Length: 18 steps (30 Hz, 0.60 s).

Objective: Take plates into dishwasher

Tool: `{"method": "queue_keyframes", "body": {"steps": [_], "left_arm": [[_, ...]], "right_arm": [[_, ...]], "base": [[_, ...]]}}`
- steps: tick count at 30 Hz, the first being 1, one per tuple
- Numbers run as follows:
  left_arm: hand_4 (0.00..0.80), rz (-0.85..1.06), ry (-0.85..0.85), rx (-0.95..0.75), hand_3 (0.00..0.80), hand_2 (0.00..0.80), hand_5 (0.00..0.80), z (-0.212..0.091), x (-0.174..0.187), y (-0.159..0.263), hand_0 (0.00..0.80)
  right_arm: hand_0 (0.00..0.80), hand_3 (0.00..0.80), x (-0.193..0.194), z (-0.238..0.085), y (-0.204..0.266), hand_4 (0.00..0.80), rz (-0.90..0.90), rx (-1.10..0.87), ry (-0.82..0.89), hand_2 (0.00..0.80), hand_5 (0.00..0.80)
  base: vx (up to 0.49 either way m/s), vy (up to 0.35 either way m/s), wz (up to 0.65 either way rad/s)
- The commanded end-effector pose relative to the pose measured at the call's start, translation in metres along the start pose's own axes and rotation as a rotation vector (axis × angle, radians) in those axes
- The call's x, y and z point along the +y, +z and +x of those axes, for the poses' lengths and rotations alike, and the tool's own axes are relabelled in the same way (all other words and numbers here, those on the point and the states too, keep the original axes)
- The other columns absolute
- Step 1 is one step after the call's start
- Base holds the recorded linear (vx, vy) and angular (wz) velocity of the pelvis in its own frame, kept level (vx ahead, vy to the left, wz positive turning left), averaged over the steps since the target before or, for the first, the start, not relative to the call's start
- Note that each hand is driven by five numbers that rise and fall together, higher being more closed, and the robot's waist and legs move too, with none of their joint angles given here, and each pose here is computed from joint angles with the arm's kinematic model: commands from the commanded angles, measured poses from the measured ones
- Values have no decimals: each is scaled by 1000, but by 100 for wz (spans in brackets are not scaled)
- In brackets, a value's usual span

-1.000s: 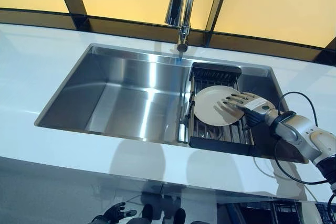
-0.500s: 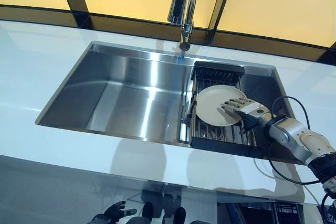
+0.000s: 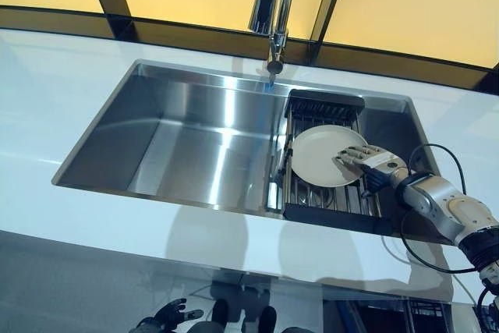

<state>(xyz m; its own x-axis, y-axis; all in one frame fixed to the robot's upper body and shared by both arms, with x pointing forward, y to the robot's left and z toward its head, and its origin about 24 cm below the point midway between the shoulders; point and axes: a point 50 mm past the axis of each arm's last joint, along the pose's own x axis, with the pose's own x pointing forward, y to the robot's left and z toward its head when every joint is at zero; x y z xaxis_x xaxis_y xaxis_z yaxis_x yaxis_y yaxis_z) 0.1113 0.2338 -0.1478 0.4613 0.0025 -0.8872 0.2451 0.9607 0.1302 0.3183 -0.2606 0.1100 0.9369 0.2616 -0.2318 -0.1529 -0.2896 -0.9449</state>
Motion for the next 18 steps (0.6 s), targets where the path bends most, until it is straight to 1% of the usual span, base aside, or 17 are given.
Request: {"method": "queue_keyframes", "body": {"steps": [1, 18], "left_arm": [[0, -8, 6, -39, 0, 0, 0, 4, 3, 15, 0], [0, -1, 3, -56, 0, 0, 0, 6, 2, 24, 0]], "right_arm": [[0, 0, -29, 12, -6, 0, -55, 56, -116, 0, 0], [0, 0, -37, 21, -3, 0, -62, 68, -142, 0, 0]], "base": [[0, 0, 0], [0, 1, 1]]}}
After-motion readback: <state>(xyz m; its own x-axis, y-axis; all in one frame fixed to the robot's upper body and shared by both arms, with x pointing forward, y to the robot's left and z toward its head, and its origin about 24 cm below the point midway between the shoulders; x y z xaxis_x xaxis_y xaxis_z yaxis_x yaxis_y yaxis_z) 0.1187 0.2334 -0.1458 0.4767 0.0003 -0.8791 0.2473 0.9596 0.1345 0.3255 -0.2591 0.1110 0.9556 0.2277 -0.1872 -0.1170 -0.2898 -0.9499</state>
